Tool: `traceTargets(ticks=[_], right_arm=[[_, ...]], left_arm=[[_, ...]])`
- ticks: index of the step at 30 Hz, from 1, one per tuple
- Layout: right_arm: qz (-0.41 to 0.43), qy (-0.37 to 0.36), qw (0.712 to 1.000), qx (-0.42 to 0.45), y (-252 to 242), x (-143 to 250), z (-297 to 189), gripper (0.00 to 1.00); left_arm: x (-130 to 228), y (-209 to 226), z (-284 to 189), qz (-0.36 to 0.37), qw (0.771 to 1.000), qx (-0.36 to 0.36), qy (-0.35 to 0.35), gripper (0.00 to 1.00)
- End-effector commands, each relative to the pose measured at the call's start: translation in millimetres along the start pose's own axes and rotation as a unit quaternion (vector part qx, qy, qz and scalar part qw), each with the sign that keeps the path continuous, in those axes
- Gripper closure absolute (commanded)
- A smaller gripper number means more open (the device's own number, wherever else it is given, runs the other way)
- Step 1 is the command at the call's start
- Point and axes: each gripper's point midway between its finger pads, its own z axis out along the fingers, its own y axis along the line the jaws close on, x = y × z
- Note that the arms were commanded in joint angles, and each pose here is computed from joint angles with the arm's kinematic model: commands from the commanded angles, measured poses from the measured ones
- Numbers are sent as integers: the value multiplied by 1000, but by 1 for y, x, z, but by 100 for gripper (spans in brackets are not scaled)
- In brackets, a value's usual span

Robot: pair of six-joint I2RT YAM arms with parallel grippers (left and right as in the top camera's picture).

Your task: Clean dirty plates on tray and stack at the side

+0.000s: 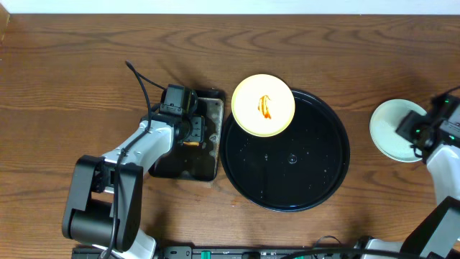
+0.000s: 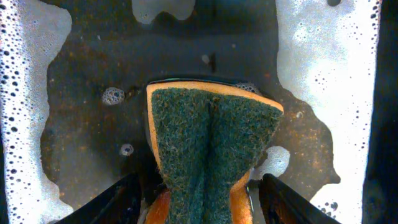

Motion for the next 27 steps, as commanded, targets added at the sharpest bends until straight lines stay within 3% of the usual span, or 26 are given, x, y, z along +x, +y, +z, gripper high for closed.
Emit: traceTargets(ticks=[1,7,9,10,12,18,21,25,27], right_arm=[[-18,51,992,-115,63,23,-11,52],[-88,137,977,-135,101,76,-18,50],[-104,153,973,-141,111,88,-21,50],[-112,158,970,-145,116,93,-22,50],[-132,164,966,-153,126,100,-24,49],[-163,166,960,-157,141,109,-26,49],[-168,167,958,-159,144,111,-27,50],[-168,169,958,-158,144,112,-27,49],[-168,169,958,-157,143,112,-27,49]], left_arm=[[7,4,5,2,1000,-4,12,37],[6,4,7,2,1000,-5,5,37],[7,5,11,2,1000,-5,4,43],[8,5,14,2,1000,-5,7,56],[12,7,22,2,1000,-9,15,92],[15,8,33,2,1000,-11,21,90],[3,6,25,2,1000,-7,0,79],[-21,1,5,4,999,-1,-40,75],[-31,-1,-5,5,998,2,-61,67]])
